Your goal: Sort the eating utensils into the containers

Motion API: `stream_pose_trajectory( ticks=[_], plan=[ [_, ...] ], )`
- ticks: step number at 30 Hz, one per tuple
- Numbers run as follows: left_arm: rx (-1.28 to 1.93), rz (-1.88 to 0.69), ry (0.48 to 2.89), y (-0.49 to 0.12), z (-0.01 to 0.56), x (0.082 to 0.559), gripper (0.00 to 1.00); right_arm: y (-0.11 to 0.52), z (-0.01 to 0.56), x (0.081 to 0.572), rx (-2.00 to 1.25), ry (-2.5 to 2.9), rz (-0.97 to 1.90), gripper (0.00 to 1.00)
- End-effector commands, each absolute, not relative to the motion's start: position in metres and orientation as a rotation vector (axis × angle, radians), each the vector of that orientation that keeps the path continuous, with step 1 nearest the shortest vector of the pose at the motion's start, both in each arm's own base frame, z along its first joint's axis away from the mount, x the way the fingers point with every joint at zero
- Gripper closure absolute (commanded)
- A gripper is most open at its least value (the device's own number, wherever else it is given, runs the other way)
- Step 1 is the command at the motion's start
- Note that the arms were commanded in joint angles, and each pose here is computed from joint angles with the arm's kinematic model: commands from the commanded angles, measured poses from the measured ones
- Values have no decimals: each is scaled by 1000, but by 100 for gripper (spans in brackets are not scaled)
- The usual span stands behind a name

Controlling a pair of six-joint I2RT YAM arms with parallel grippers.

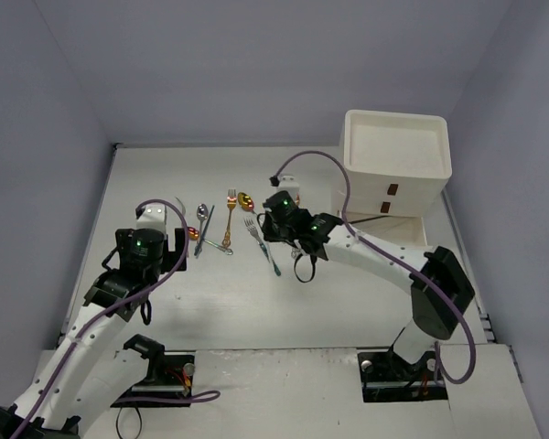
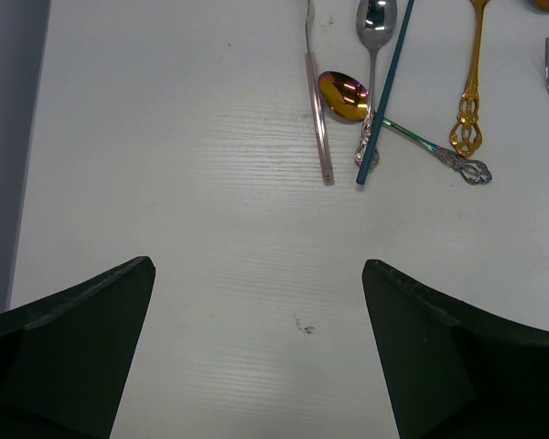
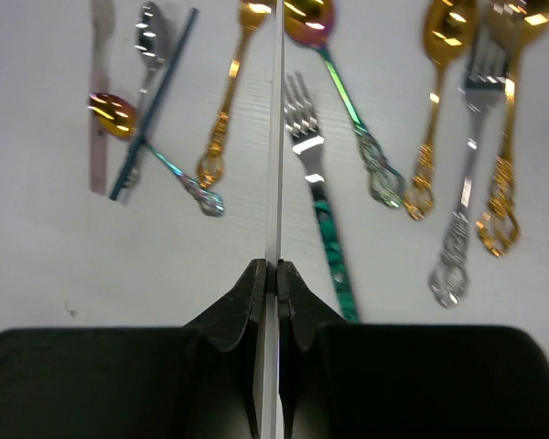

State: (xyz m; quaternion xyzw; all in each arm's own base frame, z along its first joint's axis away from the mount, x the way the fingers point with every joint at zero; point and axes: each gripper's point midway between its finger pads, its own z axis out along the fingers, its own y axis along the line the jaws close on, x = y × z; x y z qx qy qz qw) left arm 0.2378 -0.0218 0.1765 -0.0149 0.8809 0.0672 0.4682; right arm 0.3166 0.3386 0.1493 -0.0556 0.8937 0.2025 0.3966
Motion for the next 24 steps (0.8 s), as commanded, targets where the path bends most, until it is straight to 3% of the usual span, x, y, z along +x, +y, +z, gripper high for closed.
stream_pose_trajectory(
  ticks=[1, 13, 24],
  plan=[
    [-73, 134, 2084, -24, 202, 248, 4, 283, 168, 319, 213, 2226, 566, 100],
    [-67, 130, 2093, -26, 200, 249, 4, 127, 141, 307, 1040, 2047, 630, 100],
    [-67, 128, 2095, -26, 199, 249, 3, 17, 138, 337, 1430, 1737, 410, 100]
  ],
)
